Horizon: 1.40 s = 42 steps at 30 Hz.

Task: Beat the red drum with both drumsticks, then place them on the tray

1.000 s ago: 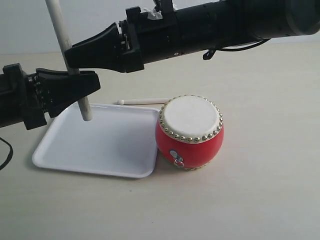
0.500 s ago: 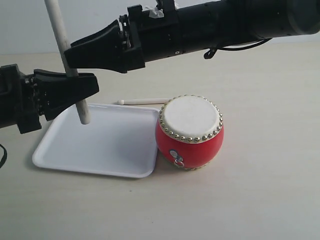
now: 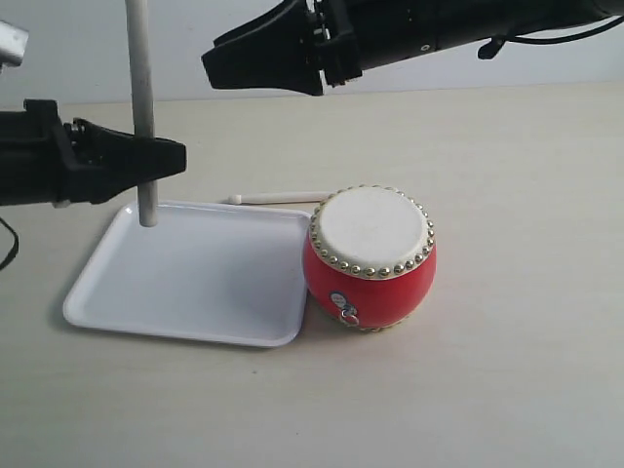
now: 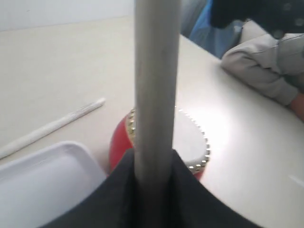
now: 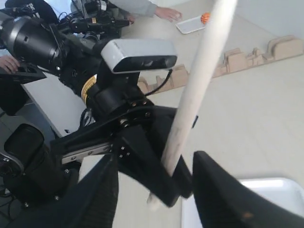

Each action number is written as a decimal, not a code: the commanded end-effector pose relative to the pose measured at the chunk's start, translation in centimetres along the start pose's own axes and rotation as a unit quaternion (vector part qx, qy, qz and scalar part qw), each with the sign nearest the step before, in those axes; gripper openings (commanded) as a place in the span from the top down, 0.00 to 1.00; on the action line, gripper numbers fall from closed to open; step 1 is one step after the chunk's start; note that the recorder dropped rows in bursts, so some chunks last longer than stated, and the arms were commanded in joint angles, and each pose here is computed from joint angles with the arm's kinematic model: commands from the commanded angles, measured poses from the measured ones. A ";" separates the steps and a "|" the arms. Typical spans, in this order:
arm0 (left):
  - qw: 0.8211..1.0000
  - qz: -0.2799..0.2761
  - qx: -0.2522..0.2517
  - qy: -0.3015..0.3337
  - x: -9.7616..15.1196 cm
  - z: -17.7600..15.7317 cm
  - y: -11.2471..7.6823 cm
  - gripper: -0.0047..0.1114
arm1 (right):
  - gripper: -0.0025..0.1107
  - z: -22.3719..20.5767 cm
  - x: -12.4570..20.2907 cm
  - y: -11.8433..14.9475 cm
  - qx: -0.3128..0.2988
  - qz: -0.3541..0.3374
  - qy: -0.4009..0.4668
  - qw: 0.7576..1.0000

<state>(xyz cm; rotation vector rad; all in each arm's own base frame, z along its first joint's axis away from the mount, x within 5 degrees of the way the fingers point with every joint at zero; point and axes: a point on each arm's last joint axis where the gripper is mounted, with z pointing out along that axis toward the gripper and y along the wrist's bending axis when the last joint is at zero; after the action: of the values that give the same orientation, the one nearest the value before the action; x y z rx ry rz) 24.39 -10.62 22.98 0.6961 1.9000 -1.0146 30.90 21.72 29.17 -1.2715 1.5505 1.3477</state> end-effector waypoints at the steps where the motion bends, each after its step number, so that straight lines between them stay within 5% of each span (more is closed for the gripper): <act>1: 0.995 0.000 -0.089 0.039 -2.3 -0.2 1.7 0.96 | 0.56 -0.5 0.2 -0.5 0.031 -0.003 0.020 0.999; 12: 0.970 0.014 -0.241 0.037 -4.7 -1.2 4.3 0.96 | 0.56 -1.0 1.4 -2.5 0.145 0.002 0.090 0.985; 21: 0.875 0.071 -0.478 0.040 -5.0 -4.1 7.9 0.96 | 0.56 -2.3 -0.6 -4.1 0.248 -0.007 0.132 0.960; 30: 0.861 0.099 -0.492 0.086 -3.9 -3.6 9.1 0.96 | 0.56 -5.4 -4.2 -5.4 0.386 -0.027 0.233 0.892; 32: 0.840 0.095 -0.522 0.110 -3.3 -3.9 9.9 0.96 | 0.56 -5.8 -4.7 -5.6 0.401 -0.023 0.246 0.882; 35: 0.761 0.017 -0.609 0.224 -2.3 -5.8 11.1 0.96 | 0.56 -6.2 -4.9 -5.3 0.396 -0.027 0.283 0.873; 36: 0.761 0.007 -0.600 0.245 -2.2 -5.8 11.1 0.96 | 0.56 -6.2 -4.9 -5.3 0.394 -0.025 0.285 0.873; 38: 0.808 -0.041 -0.522 0.271 -2.4 -4.4 10.4 0.96 | 0.56 -6.1 -4.6 -5.2 0.384 -0.024 0.298 0.874; 40: 0.877 -0.013 -0.366 0.312 -2.5 -1.0 8.2 0.96 | 0.57 -5.9 -3.7 -5.3 0.358 -0.016 0.328 0.874; 42: 0.898 0.003 -0.280 0.338 -2.7 1.2 6.2 0.96 | 0.58 -5.6 -2.8 -5.6 0.339 -0.009 0.348 0.874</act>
<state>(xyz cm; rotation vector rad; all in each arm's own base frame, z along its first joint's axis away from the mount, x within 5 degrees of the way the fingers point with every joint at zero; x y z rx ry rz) 31.35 -6.04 22.27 0.5606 2.6376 0.0161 37.32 17.24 31.98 -1.2937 2.1867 0.2108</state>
